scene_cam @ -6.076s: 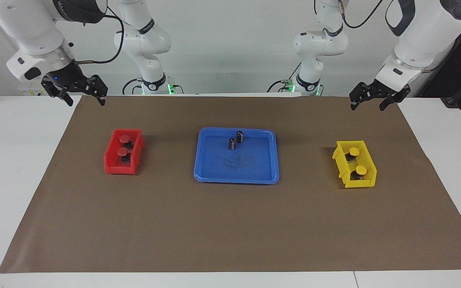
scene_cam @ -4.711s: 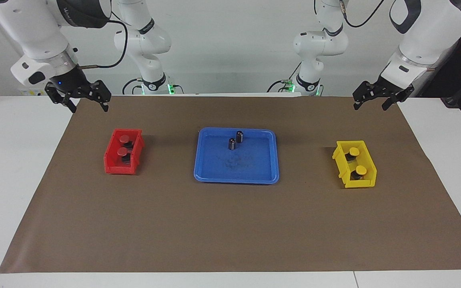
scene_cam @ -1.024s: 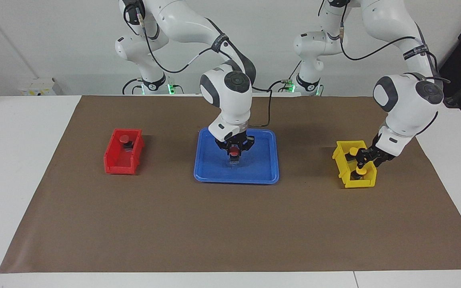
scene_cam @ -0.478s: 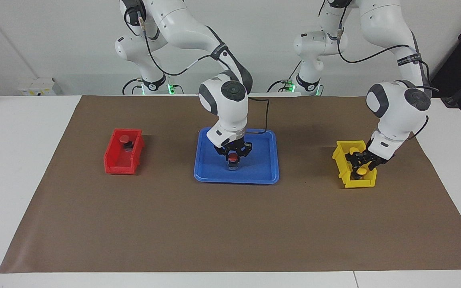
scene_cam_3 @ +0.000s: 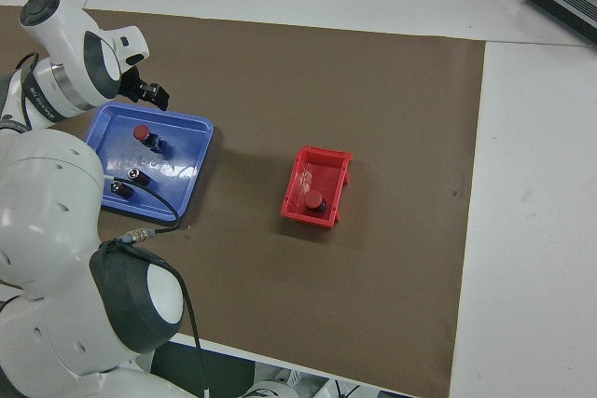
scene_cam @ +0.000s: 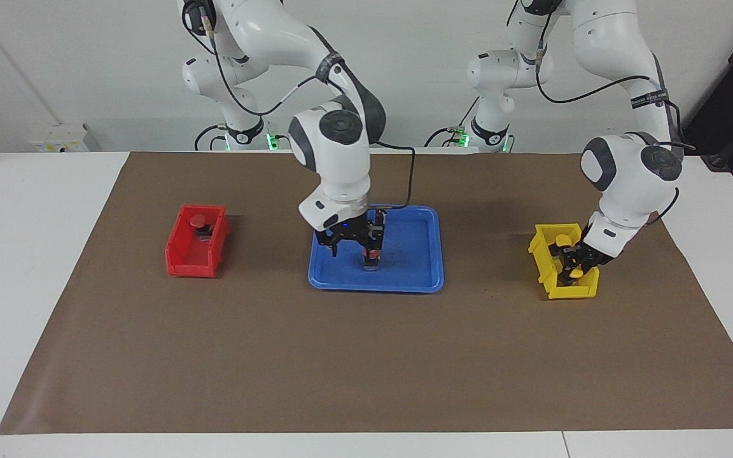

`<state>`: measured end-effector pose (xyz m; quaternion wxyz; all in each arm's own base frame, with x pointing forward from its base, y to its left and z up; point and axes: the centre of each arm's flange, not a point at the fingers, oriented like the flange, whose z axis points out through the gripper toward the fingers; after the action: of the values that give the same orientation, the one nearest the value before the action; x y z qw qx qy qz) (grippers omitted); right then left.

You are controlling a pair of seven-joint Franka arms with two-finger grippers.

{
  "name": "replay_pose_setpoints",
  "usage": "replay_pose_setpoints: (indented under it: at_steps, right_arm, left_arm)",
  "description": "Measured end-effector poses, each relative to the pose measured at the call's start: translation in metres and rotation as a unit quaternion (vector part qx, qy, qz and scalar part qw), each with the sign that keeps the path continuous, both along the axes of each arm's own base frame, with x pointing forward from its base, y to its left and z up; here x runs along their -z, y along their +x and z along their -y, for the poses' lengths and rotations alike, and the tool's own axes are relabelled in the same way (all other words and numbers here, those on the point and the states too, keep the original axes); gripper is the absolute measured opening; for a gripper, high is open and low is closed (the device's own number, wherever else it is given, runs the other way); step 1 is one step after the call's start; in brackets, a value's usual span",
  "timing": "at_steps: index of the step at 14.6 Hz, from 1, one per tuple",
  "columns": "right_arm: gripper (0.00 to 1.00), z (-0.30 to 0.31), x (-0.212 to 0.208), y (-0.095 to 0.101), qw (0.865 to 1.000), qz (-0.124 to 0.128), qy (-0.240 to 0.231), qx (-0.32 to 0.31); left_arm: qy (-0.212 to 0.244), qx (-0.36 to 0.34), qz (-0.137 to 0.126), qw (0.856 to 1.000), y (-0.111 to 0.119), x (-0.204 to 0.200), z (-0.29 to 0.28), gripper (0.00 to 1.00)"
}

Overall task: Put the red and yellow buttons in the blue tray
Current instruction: 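Place the red button in the tray while the left gripper reaches yellow holder, then grasp a yellow button with the left gripper while the right gripper returns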

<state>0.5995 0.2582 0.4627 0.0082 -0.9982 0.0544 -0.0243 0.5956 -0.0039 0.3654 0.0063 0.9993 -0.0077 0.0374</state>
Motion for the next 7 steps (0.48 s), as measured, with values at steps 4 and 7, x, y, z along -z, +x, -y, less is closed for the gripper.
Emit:
replay_pose_setpoints:
  at_steps: [4, 7]
  right_arm:
    - [0.80, 0.184, -0.037, -0.036, 0.997, -0.034, 0.002, -0.065]
    - [0.78, 0.266, -0.005, -0.077, 0.994, -0.046, 0.009, -0.097]
  left_arm:
    - [0.002, 0.009, -0.048, 0.999, 0.009, -0.048, 0.007, 0.41]
    - [0.029, 0.003, -0.065, 0.997, 0.014, -0.123, 0.066, 0.41]
